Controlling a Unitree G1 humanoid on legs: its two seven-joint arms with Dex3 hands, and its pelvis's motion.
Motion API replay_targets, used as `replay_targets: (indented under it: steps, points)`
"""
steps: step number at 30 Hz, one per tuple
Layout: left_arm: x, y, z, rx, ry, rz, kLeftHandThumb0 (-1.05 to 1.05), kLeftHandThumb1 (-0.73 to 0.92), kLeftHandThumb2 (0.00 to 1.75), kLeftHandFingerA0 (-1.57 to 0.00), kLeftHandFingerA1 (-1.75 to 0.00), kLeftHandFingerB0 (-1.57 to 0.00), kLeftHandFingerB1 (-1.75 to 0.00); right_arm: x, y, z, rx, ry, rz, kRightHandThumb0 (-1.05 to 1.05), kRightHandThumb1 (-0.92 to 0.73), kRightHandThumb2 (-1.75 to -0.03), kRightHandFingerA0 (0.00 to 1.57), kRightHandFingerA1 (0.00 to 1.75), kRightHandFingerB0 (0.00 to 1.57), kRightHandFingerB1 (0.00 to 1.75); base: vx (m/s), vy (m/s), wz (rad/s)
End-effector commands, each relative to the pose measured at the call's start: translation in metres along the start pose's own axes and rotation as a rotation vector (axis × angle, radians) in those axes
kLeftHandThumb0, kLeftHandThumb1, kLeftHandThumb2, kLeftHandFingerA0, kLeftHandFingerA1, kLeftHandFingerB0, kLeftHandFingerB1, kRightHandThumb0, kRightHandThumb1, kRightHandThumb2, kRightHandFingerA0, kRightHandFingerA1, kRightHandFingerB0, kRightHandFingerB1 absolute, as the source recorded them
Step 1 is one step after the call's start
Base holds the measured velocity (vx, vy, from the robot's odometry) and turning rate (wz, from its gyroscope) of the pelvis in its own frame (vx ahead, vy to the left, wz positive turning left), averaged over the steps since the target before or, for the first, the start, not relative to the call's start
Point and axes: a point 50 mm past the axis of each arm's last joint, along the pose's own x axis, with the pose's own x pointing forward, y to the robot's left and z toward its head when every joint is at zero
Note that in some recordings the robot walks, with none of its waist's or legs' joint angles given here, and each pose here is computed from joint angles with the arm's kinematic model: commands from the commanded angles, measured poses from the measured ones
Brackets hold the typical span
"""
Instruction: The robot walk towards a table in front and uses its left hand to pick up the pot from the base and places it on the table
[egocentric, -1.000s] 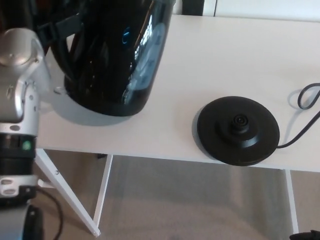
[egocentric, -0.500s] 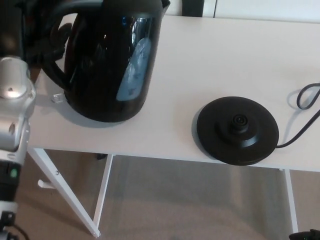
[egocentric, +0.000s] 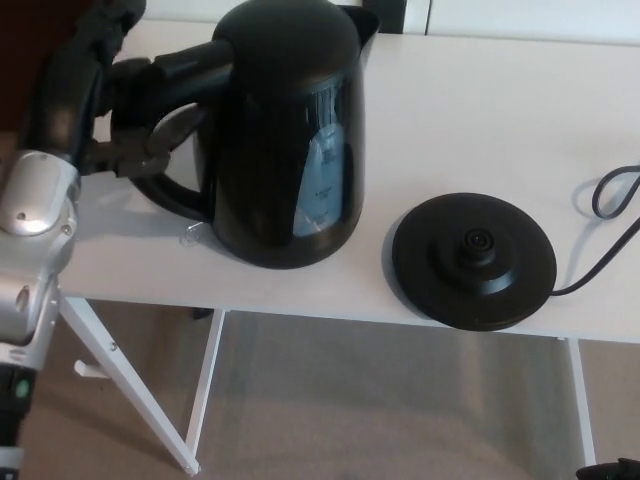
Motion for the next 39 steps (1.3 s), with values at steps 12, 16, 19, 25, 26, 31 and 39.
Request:
replay_targets:
  steps: [12, 16, 19, 25, 26, 31, 39]
  points:
    - [-0.007, 0.006, 0.01, 0.102, 0.168, -0.582, -0.71, 0.43, 0.72, 0.0, 0.0, 0.0, 0.0, -0.003, -0.004, -0.005, -0.01, 0.013, -0.013, -0.94, -0.7, -0.82, 0.54, 0.63, 0.52, 0.49, 0.0, 0.0, 0.0]
    - [-0.007, 0.009, 0.011, 0.122, 0.174, -0.6, -0.75, 0.43, 0.74, 0.0, 0.0, 0.0, 0.0, -0.002, -0.004, -0.004, -0.017, 0.013, -0.014, -0.93, -0.69, -0.83, 0.55, 0.63, 0.53, 0.49, 0.0, 0.0, 0.0]
    - [-0.011, 0.015, 0.014, 0.108, 0.15, -0.607, -0.81, 0.44, 0.76, 0.0, 0.0, 0.0, 0.0, -0.003, -0.003, -0.005, -0.019, 0.016, -0.012, -0.87, -0.84, -0.65, 0.54, 0.61, 0.57, 0.45, 0.0, 0.0, 0.0]
    - [-0.016, 0.023, 0.021, 0.068, 0.108, -0.597, -0.82, 0.44, 0.77, 0.0, 0.0, 0.0, 0.0, -0.003, -0.003, -0.005, -0.018, 0.014, -0.006, -0.92, -0.69, -0.83, 0.53, 0.63, 0.53, 0.49, 0.0, 0.0, 0.0]
    - [-0.02, 0.044, 0.03, 0.018, 0.058, -0.538, -0.9, 0.49, 0.85, 0.0, 0.0, 0.0, 0.0, -0.004, -0.004, -0.007, -0.019, 0.024, -0.007, -0.92, -0.69, -0.82, 0.55, 0.63, 0.55, 0.49, 0.0, 0.0, 0.0]
    - [-0.028, 0.077, 0.035, -0.054, 0.011, -0.455, -0.89, 0.53, 0.57, 0.0, 0.0, 0.0, 0.0, -0.006, -0.001, -0.012, -0.027, 0.045, 0.005, -0.93, -0.69, -0.83, 0.55, 0.62, 0.53, 0.49, 0.0, 0.0, 0.0]
    - [-0.064, 0.152, 0.033, -0.281, -0.049, -0.339, -0.93, 0.55, 0.57, 0.0, 0.0, 0.0, 0.0, -0.014, 0.005, -0.026, -0.031, 0.096, 0.03, -0.94, -0.7, -0.82, 0.55, 0.6, 0.56, 0.49, 0.0, 0.0, 0.0]
